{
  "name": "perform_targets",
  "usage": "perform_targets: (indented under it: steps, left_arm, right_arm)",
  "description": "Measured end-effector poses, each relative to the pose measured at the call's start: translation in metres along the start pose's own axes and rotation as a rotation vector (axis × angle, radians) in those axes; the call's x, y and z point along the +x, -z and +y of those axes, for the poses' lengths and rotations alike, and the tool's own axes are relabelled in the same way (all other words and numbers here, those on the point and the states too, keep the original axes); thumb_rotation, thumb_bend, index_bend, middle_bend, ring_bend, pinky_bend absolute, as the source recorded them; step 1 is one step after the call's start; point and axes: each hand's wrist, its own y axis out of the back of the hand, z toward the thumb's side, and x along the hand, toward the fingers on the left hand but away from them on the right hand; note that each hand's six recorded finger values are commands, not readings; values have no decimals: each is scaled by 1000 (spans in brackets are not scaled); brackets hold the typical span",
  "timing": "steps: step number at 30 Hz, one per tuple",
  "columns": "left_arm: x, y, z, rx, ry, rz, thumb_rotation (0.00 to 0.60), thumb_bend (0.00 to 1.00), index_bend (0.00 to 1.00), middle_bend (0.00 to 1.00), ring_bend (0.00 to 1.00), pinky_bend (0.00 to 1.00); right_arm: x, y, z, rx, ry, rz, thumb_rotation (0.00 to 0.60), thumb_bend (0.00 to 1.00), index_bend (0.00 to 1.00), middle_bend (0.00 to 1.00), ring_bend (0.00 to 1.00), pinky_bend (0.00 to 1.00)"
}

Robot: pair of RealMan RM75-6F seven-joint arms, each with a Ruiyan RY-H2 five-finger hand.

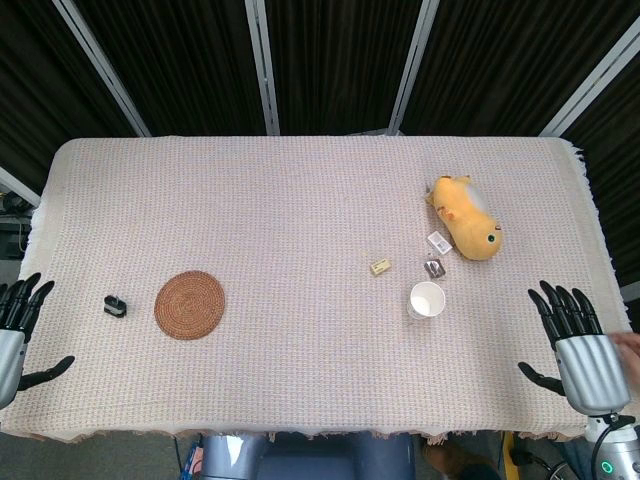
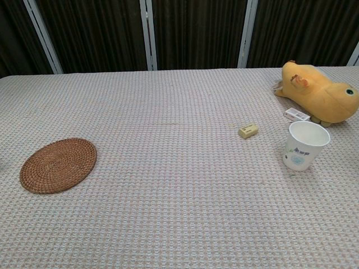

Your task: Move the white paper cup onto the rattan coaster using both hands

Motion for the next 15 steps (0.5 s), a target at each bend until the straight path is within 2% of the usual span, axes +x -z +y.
perform_targets:
  steps: [8, 15]
  left_arm:
    - [1, 0, -1, 7, 1, 4, 600, 0, 0, 0, 0, 0]
    - [6, 0, -4, 18, 1, 17, 600, 0, 0, 0, 0, 0]
  right_arm:
    - [-2, 0, -7, -3, -31, 4, 600, 0, 0, 0, 0, 0]
    - [-21, -13, -24, -47, -113, 59, 600, 0, 0, 0, 0, 0]
